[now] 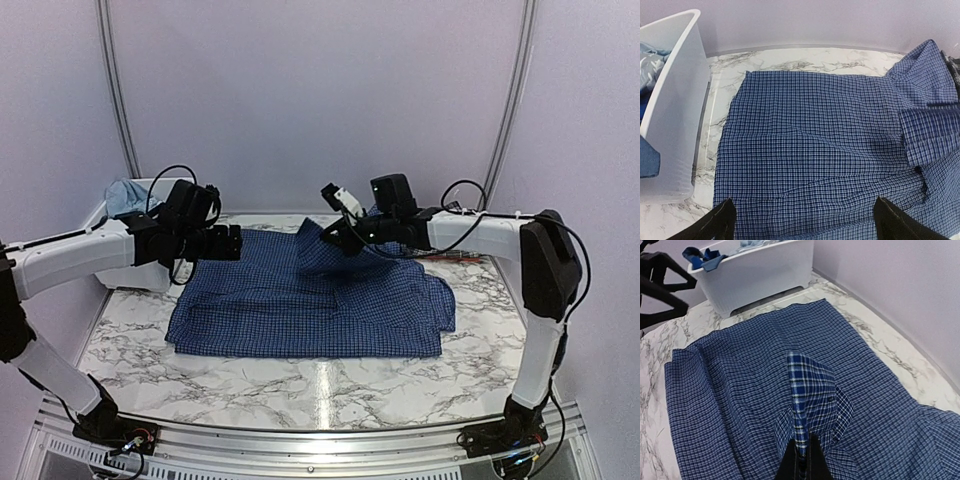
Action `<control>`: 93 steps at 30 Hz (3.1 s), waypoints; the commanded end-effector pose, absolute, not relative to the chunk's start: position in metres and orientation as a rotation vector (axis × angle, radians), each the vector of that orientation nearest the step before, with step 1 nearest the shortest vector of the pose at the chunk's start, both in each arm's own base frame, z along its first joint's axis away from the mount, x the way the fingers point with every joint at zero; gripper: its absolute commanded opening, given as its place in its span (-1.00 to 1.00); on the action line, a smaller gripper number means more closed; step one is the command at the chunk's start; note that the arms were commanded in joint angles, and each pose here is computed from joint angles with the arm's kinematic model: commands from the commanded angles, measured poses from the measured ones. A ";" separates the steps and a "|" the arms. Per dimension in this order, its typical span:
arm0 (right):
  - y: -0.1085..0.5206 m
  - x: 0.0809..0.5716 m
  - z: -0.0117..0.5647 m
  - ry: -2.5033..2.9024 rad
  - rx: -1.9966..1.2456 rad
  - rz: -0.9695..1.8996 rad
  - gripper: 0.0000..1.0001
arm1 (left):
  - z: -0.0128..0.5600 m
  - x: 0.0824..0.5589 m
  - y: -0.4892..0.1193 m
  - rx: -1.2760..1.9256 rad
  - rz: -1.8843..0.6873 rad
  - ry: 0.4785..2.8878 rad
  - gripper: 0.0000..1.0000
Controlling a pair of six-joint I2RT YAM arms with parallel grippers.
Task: Fold and stack the mixed laundry pile
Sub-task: Adjust the 1/3-folded shirt at the center of the board.
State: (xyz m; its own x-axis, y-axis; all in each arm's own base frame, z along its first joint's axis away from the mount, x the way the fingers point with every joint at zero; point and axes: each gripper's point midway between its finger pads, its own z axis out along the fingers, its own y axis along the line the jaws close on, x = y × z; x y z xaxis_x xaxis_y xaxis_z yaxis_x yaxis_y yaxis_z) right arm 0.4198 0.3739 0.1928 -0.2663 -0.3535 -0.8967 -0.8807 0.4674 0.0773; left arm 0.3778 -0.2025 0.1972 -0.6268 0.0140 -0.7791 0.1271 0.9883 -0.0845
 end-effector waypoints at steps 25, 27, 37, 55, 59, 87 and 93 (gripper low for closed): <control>0.504 0.295 0.179 1.965 -1.128 1.115 0.21 | 0.136 0.323 -0.144 -0.158 -0.238 2.477 0.98; 0.493 0.285 0.200 1.949 -1.133 1.191 0.45 | 0.132 0.316 -0.149 -0.106 -0.274 2.499 0.98; 0.371 0.294 0.185 2.160 -0.789 1.245 0.33 | 0.153 0.308 -0.190 0.110 -0.517 2.439 0.94; 0.429 0.277 0.077 2.457 -0.907 1.246 -0.05 | 0.126 0.312 -0.251 -0.308 -1.024 2.458 0.86; 0.428 0.273 0.080 2.449 -0.910 1.248 -0.04 | 0.118 0.313 -0.270 -0.308 -1.078 2.465 0.84; 0.429 0.197 0.085 2.347 -1.303 1.448 0.05 | 0.093 0.295 -0.271 -0.430 -1.123 2.471 0.80; 0.420 0.196 0.099 2.317 -1.327 1.416 0.06 | 0.088 0.300 -0.279 -0.386 -1.123 2.487 0.62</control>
